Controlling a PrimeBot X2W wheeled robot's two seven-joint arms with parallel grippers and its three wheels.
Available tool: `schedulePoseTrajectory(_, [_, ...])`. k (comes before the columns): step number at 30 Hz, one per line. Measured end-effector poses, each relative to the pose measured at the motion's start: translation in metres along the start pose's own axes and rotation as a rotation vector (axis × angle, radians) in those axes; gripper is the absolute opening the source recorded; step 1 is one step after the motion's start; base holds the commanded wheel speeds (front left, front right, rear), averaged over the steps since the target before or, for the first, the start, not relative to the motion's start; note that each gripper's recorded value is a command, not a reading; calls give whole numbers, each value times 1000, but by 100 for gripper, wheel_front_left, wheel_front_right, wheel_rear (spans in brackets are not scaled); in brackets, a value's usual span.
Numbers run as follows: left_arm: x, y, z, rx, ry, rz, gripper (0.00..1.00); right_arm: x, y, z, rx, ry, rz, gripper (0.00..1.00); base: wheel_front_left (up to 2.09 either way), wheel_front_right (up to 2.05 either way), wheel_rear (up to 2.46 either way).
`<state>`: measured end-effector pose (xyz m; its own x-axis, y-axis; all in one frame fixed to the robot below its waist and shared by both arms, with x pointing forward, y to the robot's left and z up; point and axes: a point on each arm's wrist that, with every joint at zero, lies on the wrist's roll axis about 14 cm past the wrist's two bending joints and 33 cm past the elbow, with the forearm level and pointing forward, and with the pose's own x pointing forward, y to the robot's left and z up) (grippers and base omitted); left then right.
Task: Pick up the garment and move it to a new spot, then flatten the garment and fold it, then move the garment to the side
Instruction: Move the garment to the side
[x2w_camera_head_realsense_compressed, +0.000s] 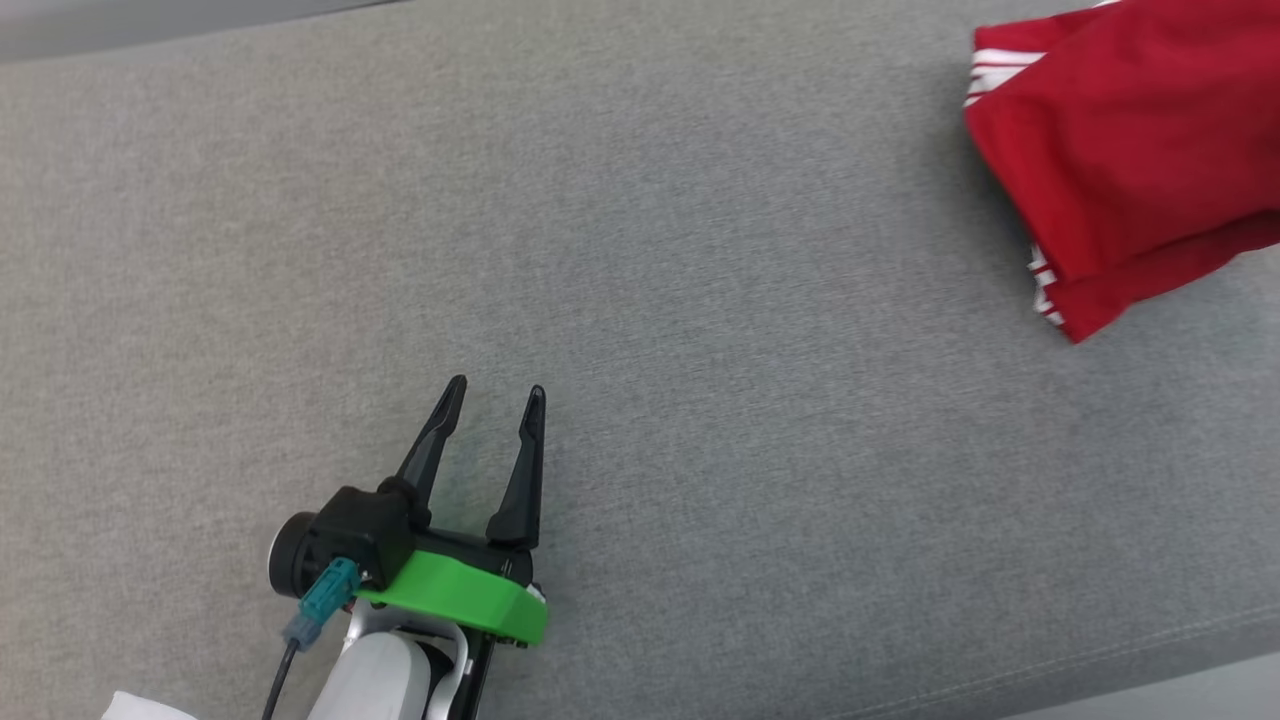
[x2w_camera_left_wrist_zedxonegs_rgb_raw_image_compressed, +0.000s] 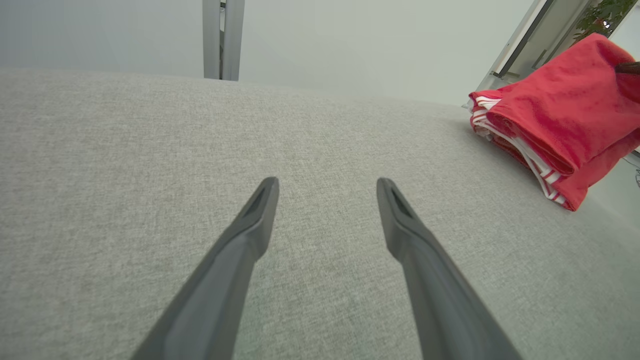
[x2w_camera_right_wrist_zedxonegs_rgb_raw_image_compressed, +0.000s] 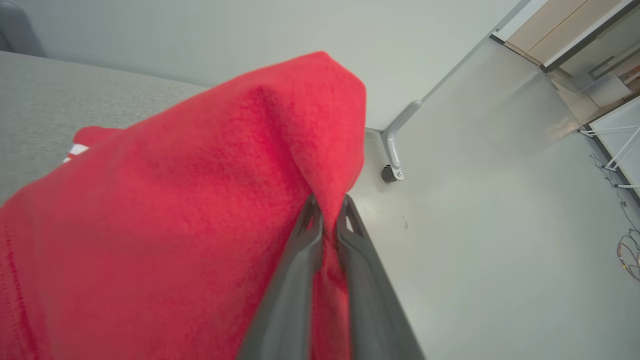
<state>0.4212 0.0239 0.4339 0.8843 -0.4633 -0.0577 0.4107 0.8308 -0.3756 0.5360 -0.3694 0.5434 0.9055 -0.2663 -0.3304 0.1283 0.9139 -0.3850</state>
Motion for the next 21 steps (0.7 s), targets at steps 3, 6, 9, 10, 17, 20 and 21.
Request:
schedulePoseTrajectory(3, [-1,9,-4,-2,10,23,100,12,-7,-10,4,25,-31,0,0,0,0])
schedulePoseTrajectory(6, [-1,17,-6,1,14,41,100,23,-6,-15,1,16,-48,100,0,0,0])
schedulePoseTrajectory(9, [-3,23,-9,1,23,59,100,32,9,-25,18,22,-34,100,0,0,0])
schedulePoseTrajectory(10, [-3,25,-10,0,24,64,100,33,14,-28,19,22,-29,100,0,0,0])
schedulePoseTrajectory(17, [-2,21,-5,8,14,55,100,28,20,-28,25,-14,-26,100,0,0,0])
schedulePoseTrajectory(20, [-2,18,1,15,0,48,100,22,24,-18,23,-63,-18,100,0,0,0])
schedulePoseTrajectory(21, [-3,17,3,19,-5,45,100,19,26,-13,25,-85,-14,100,0,0,0])
